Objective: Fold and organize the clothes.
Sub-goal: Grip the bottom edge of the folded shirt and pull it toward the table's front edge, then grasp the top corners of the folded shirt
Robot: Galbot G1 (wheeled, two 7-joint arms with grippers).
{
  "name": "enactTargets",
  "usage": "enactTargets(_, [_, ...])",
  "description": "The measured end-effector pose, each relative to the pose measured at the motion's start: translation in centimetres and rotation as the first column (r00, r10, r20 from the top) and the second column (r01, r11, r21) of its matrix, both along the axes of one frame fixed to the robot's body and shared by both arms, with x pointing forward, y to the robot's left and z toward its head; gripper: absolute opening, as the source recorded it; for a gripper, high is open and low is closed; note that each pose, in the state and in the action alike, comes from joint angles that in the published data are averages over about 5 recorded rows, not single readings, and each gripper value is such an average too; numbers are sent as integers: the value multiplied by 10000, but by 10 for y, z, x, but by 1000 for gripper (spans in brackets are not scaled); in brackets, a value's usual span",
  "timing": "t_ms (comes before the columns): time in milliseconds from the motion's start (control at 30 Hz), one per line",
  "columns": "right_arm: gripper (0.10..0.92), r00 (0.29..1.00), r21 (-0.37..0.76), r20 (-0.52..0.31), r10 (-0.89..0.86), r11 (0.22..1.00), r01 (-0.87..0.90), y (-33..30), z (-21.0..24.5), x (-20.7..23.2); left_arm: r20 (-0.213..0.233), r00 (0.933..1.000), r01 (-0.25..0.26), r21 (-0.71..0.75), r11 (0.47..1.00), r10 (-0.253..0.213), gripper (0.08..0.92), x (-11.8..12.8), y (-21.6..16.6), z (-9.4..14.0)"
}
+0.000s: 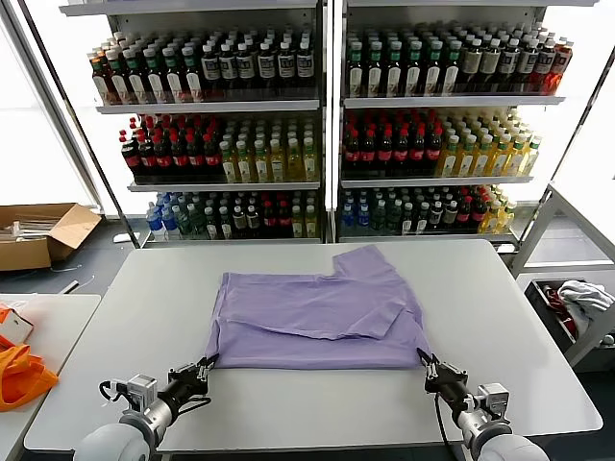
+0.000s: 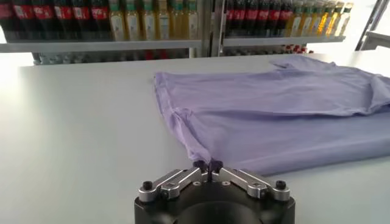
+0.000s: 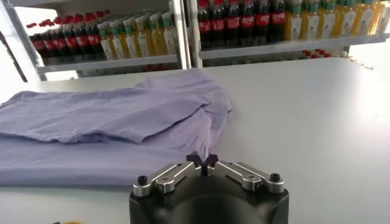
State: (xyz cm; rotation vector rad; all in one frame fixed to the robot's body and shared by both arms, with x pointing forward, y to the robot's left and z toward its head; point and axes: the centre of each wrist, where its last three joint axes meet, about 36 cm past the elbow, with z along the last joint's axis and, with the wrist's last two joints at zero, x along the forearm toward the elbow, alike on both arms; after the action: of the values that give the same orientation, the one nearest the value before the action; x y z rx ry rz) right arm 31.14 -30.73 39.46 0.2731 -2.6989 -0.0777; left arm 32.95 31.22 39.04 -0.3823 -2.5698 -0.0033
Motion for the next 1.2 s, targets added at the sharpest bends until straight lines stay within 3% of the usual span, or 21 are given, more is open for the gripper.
enactTargets(367, [132,9991,129,-393,146,9998,-141,4,12,-43,-558,9984,-89,419,9991,112,92,-65,3,19])
enactTargets(500, [197,9987,212,-486,151,9997,-141,7,15,-51,-708,9974,-92,589,9982,134,125,-78,4,26])
enactTargets(900, [542,9994,335,249,-245,9992,236,-5,41,-39,-427,9988,-191,1043,9944,237,463,-81,16,55])
enactTargets(1200, [781,9963,338,857,75,9994,-104,-28,48,30,147,9999,-98,1070,9942,83,723,-52,31,65])
